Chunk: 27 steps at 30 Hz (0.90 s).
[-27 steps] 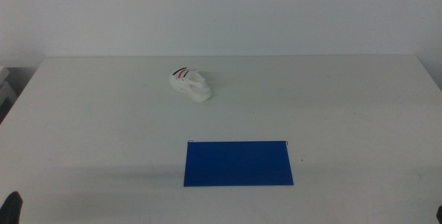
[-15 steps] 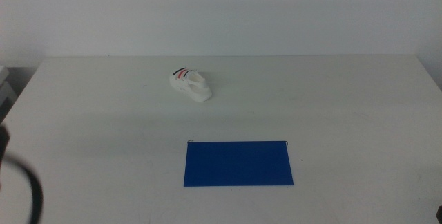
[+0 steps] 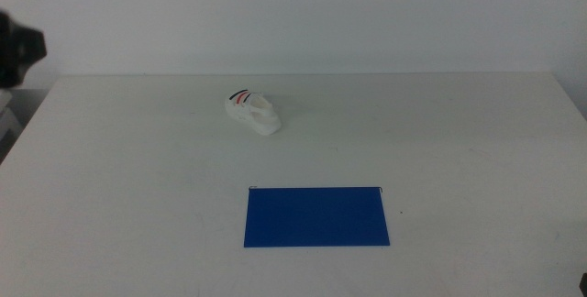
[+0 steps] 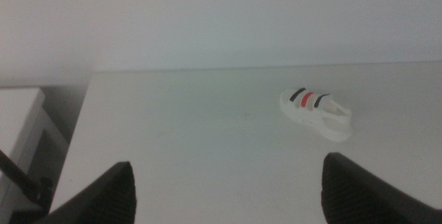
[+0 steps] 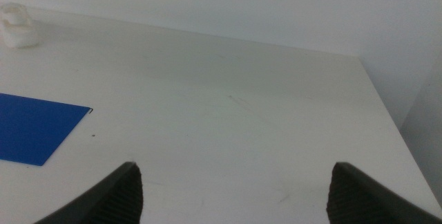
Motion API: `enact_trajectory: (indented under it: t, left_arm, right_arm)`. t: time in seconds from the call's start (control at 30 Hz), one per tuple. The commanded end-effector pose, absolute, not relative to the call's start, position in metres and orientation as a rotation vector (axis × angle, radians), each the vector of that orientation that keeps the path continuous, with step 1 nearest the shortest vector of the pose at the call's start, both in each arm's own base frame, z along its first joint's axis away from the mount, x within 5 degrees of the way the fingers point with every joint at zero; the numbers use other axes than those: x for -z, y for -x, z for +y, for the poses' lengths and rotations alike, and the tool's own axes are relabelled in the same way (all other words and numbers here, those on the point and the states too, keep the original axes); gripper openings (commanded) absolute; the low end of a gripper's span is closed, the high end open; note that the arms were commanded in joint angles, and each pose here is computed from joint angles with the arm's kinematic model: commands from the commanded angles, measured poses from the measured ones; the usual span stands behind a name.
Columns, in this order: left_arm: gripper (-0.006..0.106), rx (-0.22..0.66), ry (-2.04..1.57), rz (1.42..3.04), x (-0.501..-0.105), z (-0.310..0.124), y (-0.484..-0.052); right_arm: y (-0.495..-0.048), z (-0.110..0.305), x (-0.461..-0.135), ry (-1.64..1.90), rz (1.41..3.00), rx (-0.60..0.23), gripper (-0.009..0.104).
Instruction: Use one arm to grab the shoe from the table and place it on the mat.
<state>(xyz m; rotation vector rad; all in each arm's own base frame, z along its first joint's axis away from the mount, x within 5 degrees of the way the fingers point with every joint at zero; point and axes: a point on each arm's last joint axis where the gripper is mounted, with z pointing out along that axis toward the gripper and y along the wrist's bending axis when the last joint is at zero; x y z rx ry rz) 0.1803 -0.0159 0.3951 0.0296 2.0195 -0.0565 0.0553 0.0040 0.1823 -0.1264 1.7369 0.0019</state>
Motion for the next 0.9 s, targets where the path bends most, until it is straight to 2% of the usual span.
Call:
enact_trajectory:
  t: [0.0, 0.2, 0.5, 0.73, 0.87]
  left_arm:
    - [0.091, 0.102, 0.010, 1.976, -0.420, -0.019, -0.191]
    - [0.091, 0.099, 0.046, 2.104, -0.421, -0.022, -0.223]
    - [0.091, 0.099, 0.055, 2.223, -0.389, -0.029, -0.275]
    - [0.091, 0.069, 0.068, 2.397, -0.376, -0.033, -0.314]
    - [0.091, 0.103, 0.101, 2.434, -0.374, -0.044, -0.339]
  right_arm:
    - [-0.057, 0.004, -0.187, 0.141, 1.672, 0.012, 0.078]
    - [-0.057, 0.004, -0.187, 0.141, 1.672, 0.012, 0.078]
    - [-0.057, 0.004, -0.187, 0.141, 1.672, 0.012, 0.078]
    - [-0.057, 0.004, -0.187, 0.141, 1.672, 0.012, 0.078]
    - [-0.057, 0.004, -0.187, 0.141, 1.672, 0.012, 0.078]
